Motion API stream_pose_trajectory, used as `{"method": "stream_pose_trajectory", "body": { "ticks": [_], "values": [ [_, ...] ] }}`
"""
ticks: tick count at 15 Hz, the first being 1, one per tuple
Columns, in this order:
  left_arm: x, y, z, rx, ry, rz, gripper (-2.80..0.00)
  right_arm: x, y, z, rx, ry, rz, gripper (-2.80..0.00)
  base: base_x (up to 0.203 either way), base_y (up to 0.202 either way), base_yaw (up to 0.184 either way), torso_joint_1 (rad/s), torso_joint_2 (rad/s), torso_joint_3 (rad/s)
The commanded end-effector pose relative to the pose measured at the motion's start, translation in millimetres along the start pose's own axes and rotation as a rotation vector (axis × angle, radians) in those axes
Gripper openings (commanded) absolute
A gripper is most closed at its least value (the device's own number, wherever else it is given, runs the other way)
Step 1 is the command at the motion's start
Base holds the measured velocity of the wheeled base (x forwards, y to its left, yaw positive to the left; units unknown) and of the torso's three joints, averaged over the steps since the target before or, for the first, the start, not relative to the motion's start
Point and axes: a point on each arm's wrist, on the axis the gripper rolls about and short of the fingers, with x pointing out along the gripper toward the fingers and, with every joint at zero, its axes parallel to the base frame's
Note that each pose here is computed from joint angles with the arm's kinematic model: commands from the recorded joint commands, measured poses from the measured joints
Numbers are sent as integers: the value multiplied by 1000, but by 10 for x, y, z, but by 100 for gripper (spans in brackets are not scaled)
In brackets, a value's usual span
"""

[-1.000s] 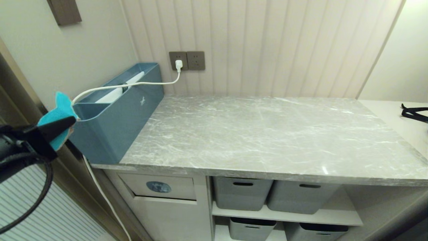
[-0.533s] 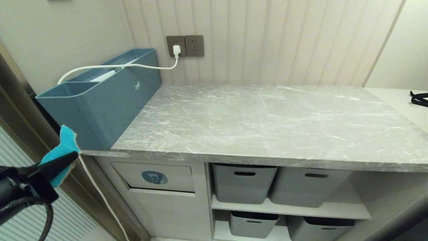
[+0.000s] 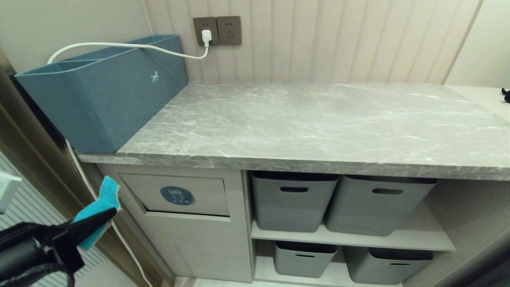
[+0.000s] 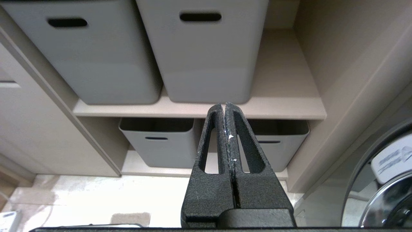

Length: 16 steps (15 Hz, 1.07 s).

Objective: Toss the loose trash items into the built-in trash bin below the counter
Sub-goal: Put the garbage in the trash can

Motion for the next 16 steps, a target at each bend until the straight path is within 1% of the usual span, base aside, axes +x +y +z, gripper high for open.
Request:
{"method": "stream_pose_trajectory", "body": {
  "ticks": [1,3,7,12,16],
  "values": [
    [42,24,-95,-14,66,6,-280,1,0,0,1,2,0,-280,0,0,0,-210,488,283],
    [25,36,-176,-30,144,22,-280,1,0,0,1,2,0,-280,0,0,0,-201,485,287],
    [138,58,-211,-78,219,26,-280,1,0,0,1,2,0,-280,0,0,0,-186,478,289],
    [437,87,-72,-83,244,34,-280,1,0,0,-2,2,0,-280,0,0,0,-161,458,297],
    [559,106,-98,-91,279,38,-280,1,0,0,1,2,0,-280,0,0,0,-110,404,277]
  ]
}}
